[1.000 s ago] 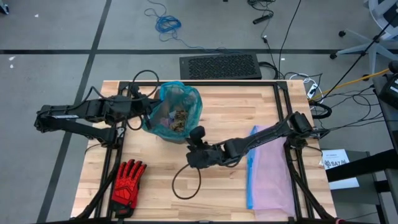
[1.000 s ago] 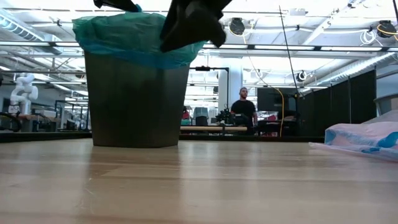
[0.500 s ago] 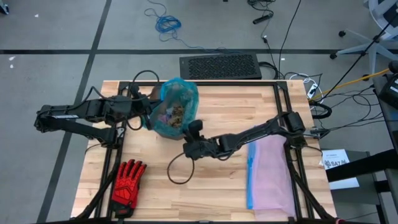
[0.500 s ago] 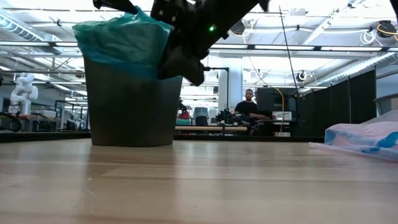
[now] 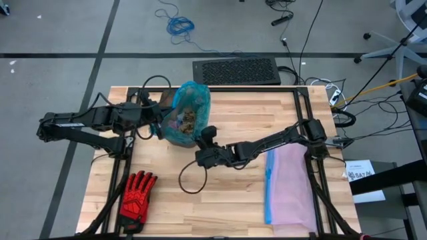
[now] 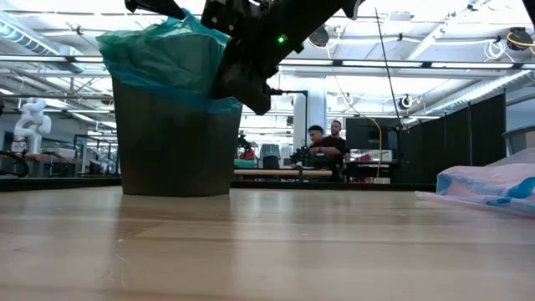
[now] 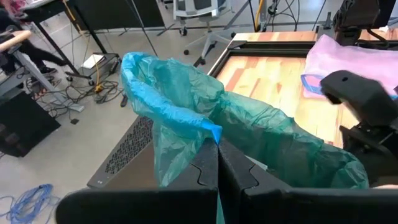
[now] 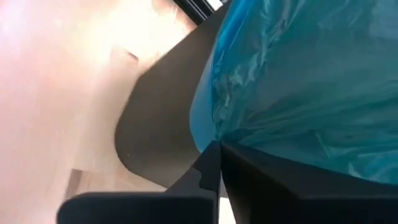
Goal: Place trash/remove bag and relplace
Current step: Remove the blue trash bag from the trash bin
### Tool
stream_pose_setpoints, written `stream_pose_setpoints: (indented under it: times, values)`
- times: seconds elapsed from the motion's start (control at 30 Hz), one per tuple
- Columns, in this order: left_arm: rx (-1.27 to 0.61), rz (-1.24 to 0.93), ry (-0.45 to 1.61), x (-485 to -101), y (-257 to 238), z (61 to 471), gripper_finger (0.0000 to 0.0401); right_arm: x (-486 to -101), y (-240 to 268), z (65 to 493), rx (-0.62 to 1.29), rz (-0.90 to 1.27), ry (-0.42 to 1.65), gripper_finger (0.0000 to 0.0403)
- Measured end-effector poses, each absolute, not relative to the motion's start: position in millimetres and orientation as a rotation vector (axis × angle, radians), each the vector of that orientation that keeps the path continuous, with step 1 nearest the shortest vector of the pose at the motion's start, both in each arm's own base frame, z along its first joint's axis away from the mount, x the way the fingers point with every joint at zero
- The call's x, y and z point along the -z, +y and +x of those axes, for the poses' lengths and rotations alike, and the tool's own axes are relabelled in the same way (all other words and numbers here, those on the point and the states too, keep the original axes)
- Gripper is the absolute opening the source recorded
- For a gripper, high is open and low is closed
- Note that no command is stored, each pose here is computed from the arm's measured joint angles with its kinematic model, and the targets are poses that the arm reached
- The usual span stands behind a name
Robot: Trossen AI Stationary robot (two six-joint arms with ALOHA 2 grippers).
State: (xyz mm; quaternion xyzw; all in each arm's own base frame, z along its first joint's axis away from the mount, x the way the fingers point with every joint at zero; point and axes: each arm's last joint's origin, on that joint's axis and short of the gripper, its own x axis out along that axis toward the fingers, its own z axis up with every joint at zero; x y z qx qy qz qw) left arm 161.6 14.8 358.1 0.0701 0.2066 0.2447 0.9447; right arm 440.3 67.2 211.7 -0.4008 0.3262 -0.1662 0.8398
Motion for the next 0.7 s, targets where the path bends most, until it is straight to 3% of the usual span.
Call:
stream_pose_setpoints:
  times: [0.17, 0.33, 0.53, 0.7]
  values:
    - [-0.498, 0.144, 0.425, -358, 15, 161, 0.0000, -233, 91, 432, 0.399, -1.005, 0.677, 0.0000]
    - [-0.498, 0.145, 0.427, -358, 15, 161, 0.0000, -251, 102, 424, 0.307, -0.954, 0.623, 0.0001]
    - [-0.499, 0.141, 0.430, -357, 15, 161, 0.0000, -214, 93, 427, 0.284, -0.910, 0.773, 0.0035]
    - [-0.499, 0.141, 0.430, -357, 15, 161, 0.0000, -200, 88, 438, 0.350, -0.936, 0.764, 0.0081]
